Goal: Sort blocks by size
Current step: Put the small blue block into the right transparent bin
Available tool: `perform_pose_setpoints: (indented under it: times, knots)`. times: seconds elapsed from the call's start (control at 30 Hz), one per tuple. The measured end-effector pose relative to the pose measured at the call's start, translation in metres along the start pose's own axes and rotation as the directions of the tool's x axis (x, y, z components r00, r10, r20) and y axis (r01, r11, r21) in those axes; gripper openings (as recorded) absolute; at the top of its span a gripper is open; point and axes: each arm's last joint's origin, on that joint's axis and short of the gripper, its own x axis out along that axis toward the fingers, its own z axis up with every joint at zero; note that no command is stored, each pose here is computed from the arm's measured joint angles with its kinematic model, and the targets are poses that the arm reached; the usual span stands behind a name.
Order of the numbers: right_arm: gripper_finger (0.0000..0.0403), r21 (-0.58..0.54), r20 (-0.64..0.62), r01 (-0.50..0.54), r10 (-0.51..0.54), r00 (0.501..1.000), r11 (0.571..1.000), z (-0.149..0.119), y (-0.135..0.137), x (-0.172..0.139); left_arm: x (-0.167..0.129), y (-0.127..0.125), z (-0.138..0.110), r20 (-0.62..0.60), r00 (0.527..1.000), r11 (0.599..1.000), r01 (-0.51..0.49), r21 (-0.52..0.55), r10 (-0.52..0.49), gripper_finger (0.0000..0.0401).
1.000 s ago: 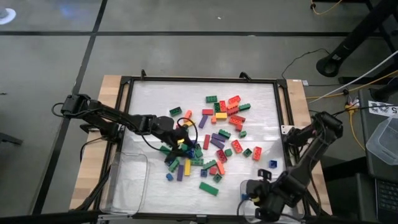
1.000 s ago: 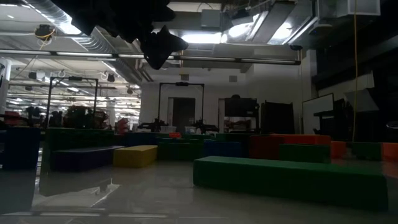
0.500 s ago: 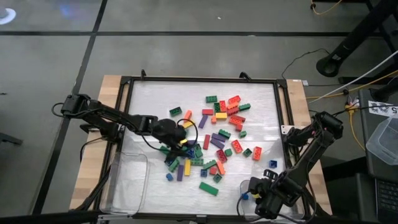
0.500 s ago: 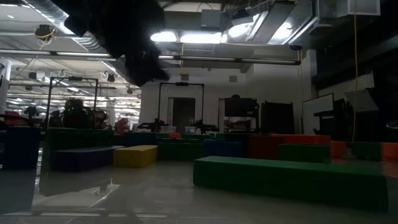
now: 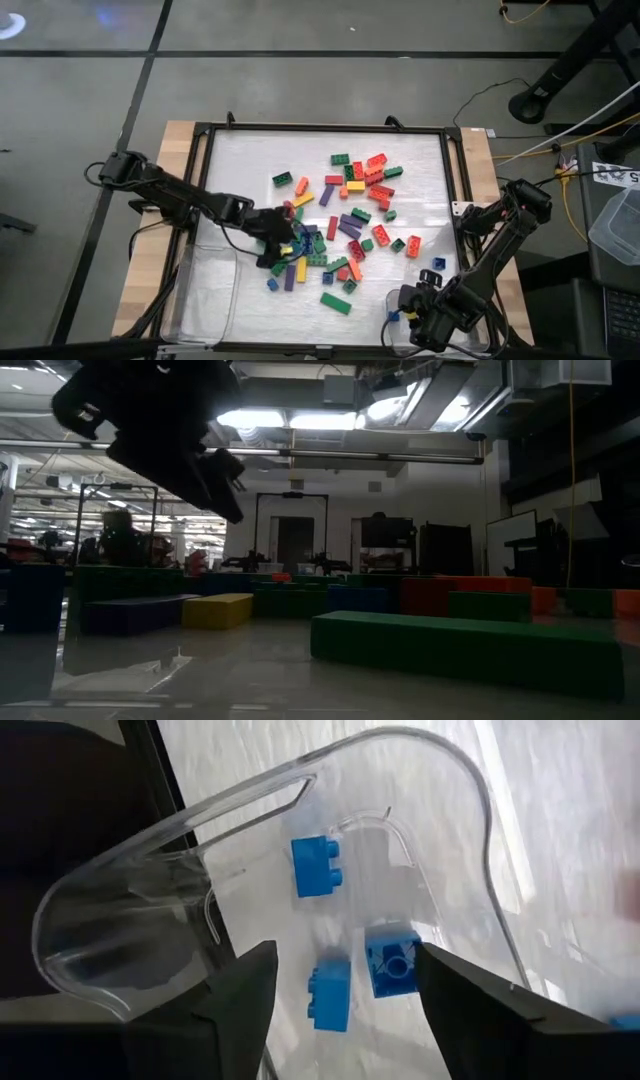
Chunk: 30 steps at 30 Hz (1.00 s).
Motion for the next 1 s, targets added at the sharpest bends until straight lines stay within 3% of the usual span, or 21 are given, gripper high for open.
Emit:
perform_pose_setpoints:
  times: [0.27, 0.47, 1.0]
  knots:
    - [0.0239, 0.0, 0.001, -0.001, 0.001, 1.0, 1.0, 0.0, 0.0, 0.0, 0.028, -0.004, -0.005, -0.005, 1.0, 0.996, -0.015, 0.091, 0.016, 0.0225]
    - [0.0239, 0.001, 0.001, -0.005, 0.005, 1.0, 1.0, 0.0, 0.001, 0.0, 0.042, 0.0, -0.015, -0.067, 0.997, 0.996, -0.027, 0.085, 0.032, 0.0225]
    - [0.0239, 0.001, 0.0, -0.008, 0.008, 1.0, 1.0, 0.0, 0.001, 0.0, 0.042, 0.002, -0.022, -0.152, 0.987, 0.996, -0.04, 0.075, 0.051, 0.0225]
